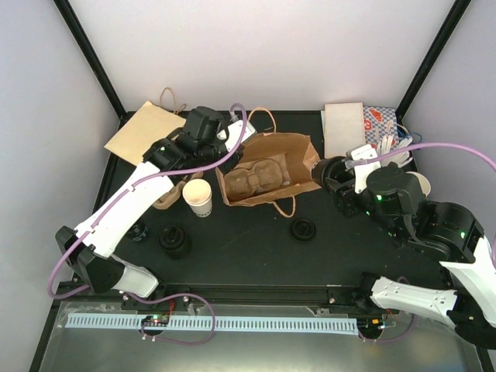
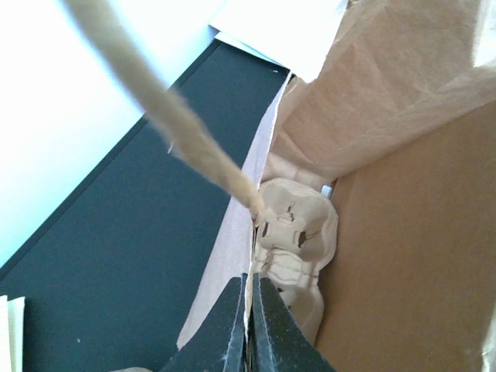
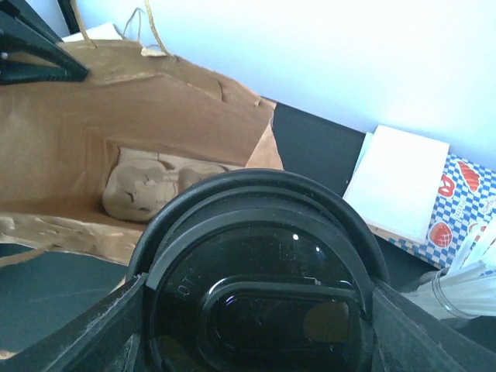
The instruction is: Pack the takeout coffee
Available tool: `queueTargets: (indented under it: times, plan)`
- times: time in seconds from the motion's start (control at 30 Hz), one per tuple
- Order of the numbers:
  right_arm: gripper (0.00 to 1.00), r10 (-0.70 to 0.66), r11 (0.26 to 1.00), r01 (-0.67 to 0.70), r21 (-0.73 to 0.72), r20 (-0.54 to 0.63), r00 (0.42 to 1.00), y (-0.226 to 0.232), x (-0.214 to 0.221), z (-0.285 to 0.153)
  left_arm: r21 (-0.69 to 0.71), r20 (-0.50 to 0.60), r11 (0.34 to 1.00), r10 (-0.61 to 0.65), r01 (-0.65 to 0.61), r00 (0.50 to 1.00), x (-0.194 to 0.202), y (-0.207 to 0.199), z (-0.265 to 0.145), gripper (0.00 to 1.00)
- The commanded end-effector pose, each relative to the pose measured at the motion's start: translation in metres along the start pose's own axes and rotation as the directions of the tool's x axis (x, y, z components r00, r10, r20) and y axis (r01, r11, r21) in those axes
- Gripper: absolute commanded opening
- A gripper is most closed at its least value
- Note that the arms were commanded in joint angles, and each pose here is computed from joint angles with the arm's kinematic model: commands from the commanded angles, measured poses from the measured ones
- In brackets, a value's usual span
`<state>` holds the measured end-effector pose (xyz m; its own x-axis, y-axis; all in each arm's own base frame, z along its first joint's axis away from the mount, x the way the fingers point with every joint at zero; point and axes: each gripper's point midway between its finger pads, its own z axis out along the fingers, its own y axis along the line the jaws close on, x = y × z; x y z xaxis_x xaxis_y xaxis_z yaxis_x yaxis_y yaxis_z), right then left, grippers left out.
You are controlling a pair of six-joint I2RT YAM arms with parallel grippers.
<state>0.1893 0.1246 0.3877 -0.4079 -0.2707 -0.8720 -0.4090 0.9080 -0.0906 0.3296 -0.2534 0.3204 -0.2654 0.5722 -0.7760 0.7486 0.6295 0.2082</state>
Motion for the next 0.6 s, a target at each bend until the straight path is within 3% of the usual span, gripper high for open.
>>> queueTargets:
  times: [0.0,0.57]
  plan:
    - [0.66,0.018,1.0,-0.019,0.007,0.085,0.996,-0.006,-0.021,-0.01,-0.08,0.065,0.996,0.042,-0.036,0.997,-0.018,0.01,-0.017,0.01]
    - [0.66,-0.004,0.989,0.035,-0.145,0.212,0.977,0.027,-0.048,-0.008,-0.132,0.129,0.988,0.096,-0.079,0.987,-0.03,0.01,-0.041,0.02]
